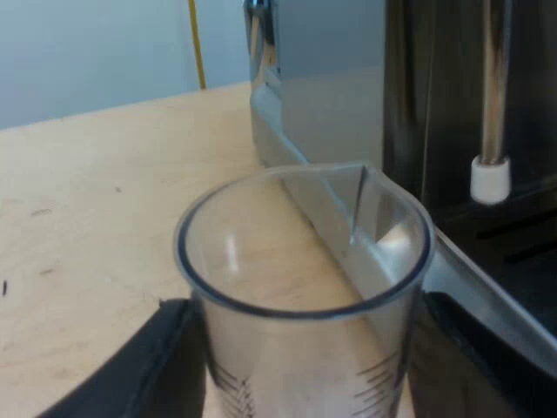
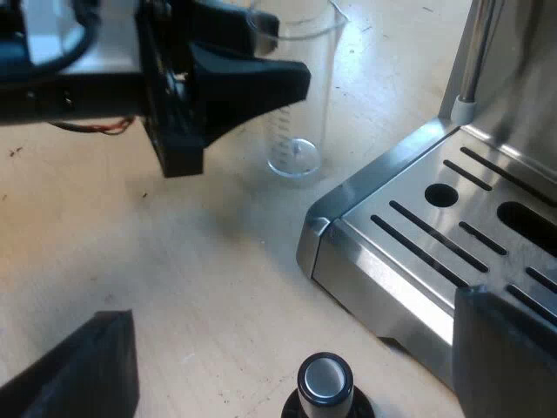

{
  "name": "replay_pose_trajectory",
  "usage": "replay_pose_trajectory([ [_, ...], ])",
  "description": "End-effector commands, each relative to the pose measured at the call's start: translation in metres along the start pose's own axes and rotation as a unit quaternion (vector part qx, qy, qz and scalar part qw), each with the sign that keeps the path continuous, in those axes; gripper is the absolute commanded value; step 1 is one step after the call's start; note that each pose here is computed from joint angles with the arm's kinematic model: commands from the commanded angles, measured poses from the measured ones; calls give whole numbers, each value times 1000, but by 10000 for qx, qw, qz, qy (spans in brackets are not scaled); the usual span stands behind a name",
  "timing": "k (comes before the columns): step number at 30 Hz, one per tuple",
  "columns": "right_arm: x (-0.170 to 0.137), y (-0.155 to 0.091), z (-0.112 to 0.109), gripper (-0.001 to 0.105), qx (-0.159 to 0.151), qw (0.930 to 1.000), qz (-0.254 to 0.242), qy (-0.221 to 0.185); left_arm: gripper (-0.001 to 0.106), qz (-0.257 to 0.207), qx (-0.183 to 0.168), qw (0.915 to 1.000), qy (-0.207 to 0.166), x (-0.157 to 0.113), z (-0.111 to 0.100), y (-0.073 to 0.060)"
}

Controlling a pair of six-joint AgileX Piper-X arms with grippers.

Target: Pour the beans into the coffee machine

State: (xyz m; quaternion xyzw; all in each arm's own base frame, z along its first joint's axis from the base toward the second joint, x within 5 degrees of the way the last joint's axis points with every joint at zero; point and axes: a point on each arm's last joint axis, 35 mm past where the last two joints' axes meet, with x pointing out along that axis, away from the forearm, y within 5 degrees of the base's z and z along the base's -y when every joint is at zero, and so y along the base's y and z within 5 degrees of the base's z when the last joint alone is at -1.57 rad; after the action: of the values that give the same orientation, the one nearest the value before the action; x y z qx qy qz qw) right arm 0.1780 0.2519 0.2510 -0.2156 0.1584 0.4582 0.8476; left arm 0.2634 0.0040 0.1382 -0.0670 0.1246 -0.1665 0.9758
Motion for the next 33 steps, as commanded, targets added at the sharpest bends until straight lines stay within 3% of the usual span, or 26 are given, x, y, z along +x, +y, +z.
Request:
replay_pose_trajectory([
  [1, 0, 0, 3, 79, -57, 9999, -9, -85, 22, -182, -2, 9998, -54, 7, 1, 1],
  [5, 0, 0, 3, 79, -57, 9999, -9, -85, 26, -294, 146, 9995, 41, 11, -4, 2],
  [11, 0, 0, 3, 79, -57, 9999, -9, -85, 60, -271, 133, 9995, 119, 11, -7, 2],
  [13, 0, 0, 3, 79, -57, 9999, -9, -85, 65, -226, 93, 9995, 203, 11, -9, 3],
  [22, 0, 0, 3, 79, -45, 10000, -8, -85, 68, -115, -5, 9993, 363, 10, -11, 3],
  [30, 0, 0, 3, 79, -45, 10000, -8, -85, 68, 55, -317, 9937, 1077, -1, -12, -1],
  [33, 0, 0, 3, 79, -45, 10000, -8, -85, 68, 60, -349, 9927, 1150, -6, -6, -3],
])
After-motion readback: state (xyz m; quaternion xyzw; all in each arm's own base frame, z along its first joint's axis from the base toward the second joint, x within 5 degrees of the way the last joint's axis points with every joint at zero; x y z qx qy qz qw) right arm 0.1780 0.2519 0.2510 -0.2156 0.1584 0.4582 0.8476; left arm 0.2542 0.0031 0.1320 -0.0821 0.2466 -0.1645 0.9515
